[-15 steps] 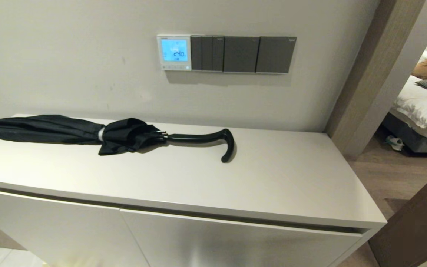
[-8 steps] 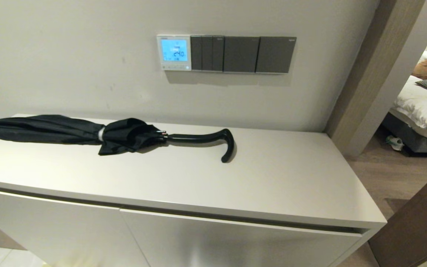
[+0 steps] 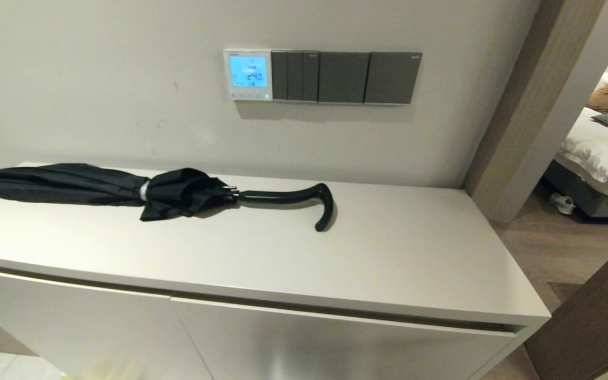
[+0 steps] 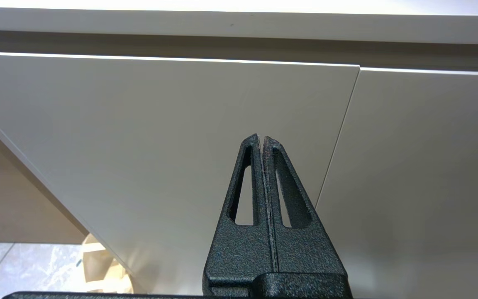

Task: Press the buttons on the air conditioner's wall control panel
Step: Turn off the central air conditioner

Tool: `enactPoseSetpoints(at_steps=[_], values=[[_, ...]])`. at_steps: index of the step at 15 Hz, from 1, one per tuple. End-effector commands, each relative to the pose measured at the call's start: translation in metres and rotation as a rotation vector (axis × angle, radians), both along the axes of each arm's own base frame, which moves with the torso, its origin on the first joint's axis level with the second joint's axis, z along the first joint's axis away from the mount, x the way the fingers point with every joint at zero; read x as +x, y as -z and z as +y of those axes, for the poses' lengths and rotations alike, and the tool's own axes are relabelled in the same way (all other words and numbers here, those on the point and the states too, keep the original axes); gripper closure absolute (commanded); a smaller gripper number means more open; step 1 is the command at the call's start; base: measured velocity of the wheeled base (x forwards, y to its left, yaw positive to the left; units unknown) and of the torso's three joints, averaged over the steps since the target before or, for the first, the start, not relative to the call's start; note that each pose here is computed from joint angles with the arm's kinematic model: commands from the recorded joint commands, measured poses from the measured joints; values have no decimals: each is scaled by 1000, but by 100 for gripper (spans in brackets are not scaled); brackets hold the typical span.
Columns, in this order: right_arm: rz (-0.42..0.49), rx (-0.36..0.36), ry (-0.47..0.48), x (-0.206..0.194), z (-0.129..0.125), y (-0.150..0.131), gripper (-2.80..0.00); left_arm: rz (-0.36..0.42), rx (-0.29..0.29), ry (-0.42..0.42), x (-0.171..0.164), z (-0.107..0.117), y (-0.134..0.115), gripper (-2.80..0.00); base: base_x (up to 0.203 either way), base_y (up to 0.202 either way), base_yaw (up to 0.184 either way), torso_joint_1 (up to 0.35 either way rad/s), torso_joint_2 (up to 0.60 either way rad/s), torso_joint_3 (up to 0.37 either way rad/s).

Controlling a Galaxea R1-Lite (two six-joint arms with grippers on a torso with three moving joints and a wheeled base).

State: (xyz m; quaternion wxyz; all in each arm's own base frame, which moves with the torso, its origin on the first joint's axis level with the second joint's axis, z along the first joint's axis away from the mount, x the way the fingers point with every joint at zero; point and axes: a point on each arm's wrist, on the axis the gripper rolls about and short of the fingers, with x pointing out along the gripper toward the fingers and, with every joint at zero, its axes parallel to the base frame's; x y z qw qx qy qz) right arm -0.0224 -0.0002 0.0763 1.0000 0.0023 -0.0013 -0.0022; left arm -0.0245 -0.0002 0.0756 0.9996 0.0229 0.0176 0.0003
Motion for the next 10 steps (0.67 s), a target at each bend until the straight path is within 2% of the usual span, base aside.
enactPoseSetpoints(at_steps=[1,10], values=[[3,0,0,0,0,1,0,0,0,0,0,0,0,0,0,0,0,0,0,0],[3,0,0,0,0,1,0,2,0,0,0,0,0,0,0,0,0,0,0,0]])
